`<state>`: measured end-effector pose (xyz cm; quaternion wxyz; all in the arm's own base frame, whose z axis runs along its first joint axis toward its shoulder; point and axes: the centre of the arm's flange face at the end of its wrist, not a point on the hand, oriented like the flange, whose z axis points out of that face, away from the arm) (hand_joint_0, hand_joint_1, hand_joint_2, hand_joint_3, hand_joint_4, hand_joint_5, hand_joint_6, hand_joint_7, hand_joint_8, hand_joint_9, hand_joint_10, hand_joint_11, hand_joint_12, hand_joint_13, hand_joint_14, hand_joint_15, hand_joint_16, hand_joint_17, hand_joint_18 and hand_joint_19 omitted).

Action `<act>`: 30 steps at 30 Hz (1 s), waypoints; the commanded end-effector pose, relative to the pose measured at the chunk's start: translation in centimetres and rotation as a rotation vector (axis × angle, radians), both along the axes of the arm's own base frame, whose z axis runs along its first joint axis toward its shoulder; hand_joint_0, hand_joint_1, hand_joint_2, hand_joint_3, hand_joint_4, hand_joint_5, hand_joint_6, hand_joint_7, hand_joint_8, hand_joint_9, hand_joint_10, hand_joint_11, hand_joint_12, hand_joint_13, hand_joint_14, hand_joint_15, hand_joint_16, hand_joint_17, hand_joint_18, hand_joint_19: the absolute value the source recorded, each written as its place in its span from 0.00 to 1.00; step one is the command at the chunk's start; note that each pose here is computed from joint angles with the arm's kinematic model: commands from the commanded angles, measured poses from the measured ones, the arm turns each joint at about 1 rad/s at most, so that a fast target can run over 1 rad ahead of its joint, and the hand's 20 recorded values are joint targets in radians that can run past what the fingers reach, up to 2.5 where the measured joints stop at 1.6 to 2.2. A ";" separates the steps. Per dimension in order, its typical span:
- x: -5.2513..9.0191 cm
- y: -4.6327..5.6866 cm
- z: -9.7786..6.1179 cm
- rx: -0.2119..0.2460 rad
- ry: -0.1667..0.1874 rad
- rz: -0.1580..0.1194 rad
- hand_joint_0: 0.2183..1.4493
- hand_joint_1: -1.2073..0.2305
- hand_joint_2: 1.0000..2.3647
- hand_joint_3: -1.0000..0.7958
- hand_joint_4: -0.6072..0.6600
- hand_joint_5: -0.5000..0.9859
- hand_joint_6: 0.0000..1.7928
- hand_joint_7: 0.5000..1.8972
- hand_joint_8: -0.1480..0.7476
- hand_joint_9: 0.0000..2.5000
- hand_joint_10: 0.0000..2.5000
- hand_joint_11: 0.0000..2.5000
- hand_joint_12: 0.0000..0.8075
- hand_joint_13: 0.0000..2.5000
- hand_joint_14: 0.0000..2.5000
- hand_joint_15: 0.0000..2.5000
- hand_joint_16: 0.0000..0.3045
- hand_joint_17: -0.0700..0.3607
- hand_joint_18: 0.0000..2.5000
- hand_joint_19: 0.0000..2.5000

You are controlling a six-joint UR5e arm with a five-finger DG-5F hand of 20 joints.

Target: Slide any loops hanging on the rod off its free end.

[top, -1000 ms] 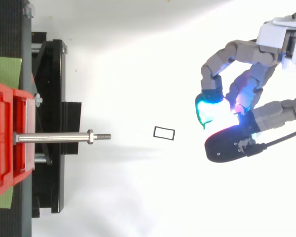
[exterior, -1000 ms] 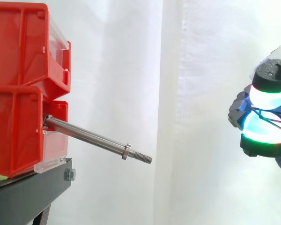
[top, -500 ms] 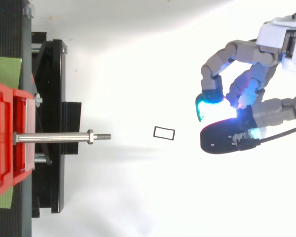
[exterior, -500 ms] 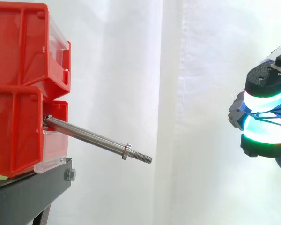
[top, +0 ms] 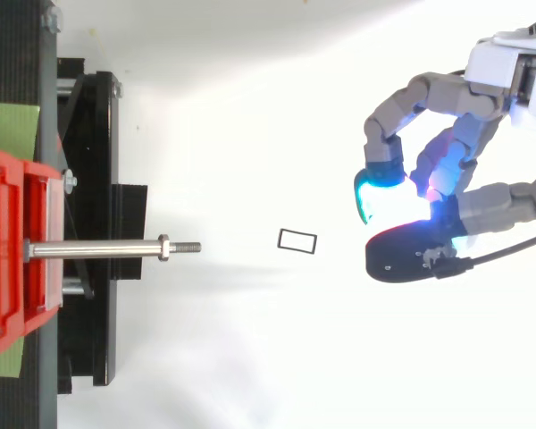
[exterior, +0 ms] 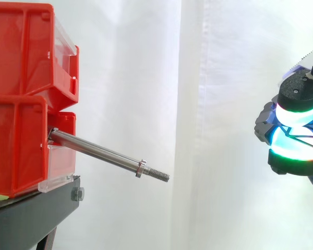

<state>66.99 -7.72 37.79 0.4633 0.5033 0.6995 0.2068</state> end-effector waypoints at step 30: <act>0.0 0.3 0.0 0.009 -0.002 -0.001 0.28 0.45 0.00 0.52 0.49 0.29 0.48 0.42 0.54 0.56 0.01 0.37 0.54 0.39 0.01 0.20 0.22 0.52 0.42 0.20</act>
